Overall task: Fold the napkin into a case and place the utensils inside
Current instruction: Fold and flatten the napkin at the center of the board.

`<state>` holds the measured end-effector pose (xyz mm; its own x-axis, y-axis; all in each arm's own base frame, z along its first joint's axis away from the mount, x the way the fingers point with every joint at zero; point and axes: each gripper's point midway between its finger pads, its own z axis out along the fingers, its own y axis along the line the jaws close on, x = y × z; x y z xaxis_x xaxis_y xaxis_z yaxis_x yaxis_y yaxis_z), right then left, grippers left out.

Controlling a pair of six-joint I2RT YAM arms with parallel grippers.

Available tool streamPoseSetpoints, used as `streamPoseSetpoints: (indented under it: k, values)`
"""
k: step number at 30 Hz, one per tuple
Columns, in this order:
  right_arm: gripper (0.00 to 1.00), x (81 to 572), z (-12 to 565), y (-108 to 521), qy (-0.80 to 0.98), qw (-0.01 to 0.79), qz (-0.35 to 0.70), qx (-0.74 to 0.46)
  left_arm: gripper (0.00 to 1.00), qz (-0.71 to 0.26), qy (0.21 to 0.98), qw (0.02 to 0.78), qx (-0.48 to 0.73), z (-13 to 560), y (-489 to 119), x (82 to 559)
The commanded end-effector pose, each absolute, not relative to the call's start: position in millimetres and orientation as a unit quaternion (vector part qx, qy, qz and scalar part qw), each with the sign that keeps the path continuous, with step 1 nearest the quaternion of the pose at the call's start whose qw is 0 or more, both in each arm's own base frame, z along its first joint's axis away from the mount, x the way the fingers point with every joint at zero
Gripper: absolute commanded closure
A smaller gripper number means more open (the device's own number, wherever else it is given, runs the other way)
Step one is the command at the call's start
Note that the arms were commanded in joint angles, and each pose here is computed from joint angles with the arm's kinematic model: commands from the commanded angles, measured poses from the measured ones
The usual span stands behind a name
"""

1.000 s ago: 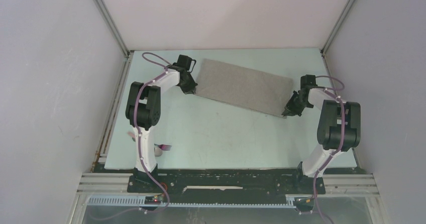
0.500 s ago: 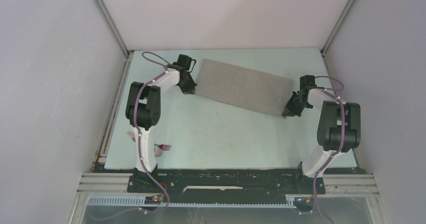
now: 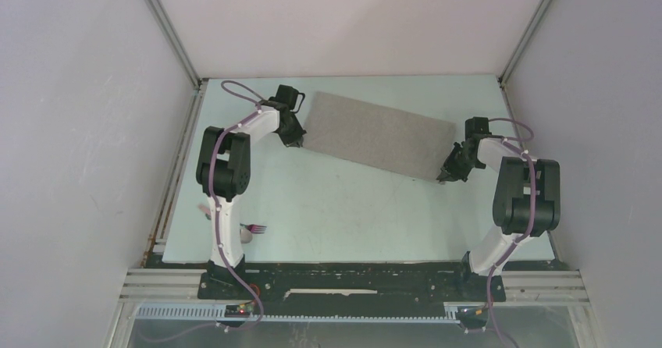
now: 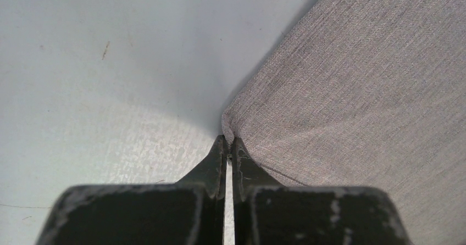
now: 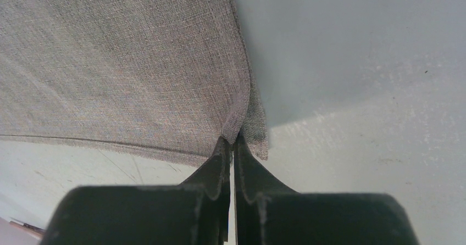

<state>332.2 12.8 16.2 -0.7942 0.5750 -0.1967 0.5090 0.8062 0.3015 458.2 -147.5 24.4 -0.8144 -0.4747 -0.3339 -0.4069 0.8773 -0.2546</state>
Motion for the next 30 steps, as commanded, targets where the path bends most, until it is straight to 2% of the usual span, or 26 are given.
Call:
streamPoseSetpoints:
  k: [1, 9, 16, 22, 30]
  values:
    - [1.00, 332, 21, -3, 0.940, 0.163, 0.083, 0.287, 1.00, -0.082, 0.947, 0.211, -0.226, 30, -142, 470]
    - [1.00, 333, 21, -5, 0.940, 0.168, 0.080, 0.285, 1.00, -0.091, 0.947, 0.216, -0.219, 36, -146, 473]
    - [1.00, 336, 31, -11, 0.935, 0.184, 0.083, 0.293, 1.00, -0.096, 0.938, 0.251, -0.217, 60, -146, 481]
    - [1.00, 337, 27, -11, 0.935, 0.180, 0.086, 0.294, 1.00, -0.117, 0.938, 0.244, -0.217, 58, -155, 486]
    - [1.00, 338, 24, -10, 0.935, 0.176, 0.088, 0.294, 1.00, -0.102, 0.933, 0.267, -0.220, 67, -149, 491]
